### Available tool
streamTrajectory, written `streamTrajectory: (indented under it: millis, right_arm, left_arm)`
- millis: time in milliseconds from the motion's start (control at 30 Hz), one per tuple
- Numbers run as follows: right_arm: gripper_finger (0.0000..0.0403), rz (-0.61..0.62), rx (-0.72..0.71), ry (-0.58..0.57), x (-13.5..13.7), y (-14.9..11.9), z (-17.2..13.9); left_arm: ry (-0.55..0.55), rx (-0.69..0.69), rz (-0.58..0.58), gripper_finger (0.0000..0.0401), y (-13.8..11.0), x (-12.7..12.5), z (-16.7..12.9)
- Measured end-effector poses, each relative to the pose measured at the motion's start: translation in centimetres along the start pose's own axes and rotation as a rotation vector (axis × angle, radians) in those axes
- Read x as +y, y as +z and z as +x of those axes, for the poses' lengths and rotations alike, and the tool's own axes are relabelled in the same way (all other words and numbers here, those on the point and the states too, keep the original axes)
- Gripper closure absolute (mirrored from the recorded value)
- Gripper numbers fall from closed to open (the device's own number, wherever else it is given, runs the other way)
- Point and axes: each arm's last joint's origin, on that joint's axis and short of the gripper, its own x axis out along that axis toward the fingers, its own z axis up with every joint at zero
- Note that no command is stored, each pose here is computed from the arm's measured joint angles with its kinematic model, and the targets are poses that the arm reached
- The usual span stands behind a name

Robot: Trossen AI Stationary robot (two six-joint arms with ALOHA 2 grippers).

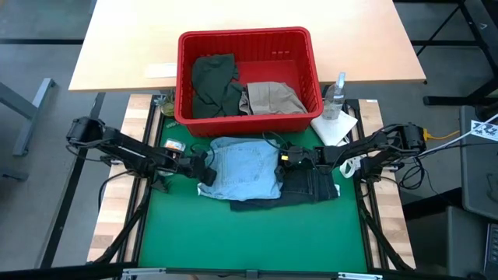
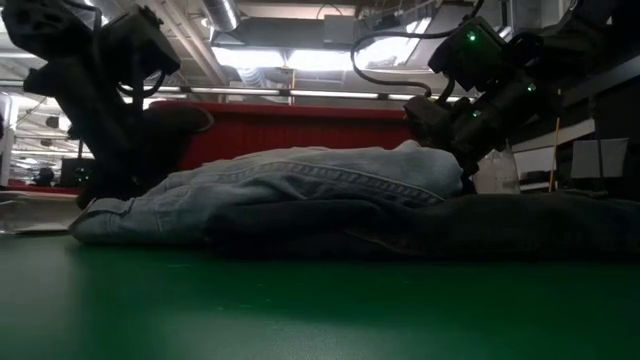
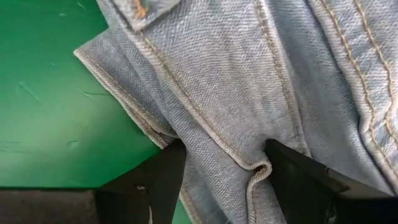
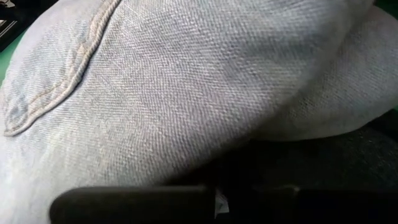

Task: Fold laundry
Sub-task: Stack the light blue jeans on top of the dark blue jeans

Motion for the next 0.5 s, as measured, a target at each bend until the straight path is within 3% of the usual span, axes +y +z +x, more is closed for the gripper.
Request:
streamTrajectory:
  millis: [233, 500]
  right_arm:
    - [0.0389, 0.0, 0.002, 0.002, 0.0, 0.0, 0.0]
    - [0.0389, 0.0, 0.002, 0.003, 0.0, 0.0, 0.0]
  left_arm:
    - [0.025, 0.084, -0.03, 0.0181, 1.1, 1.1, -1.5]
    - [0.072, 0.077, -0.038, 0.0181, 1.1, 1.4, -1.3]
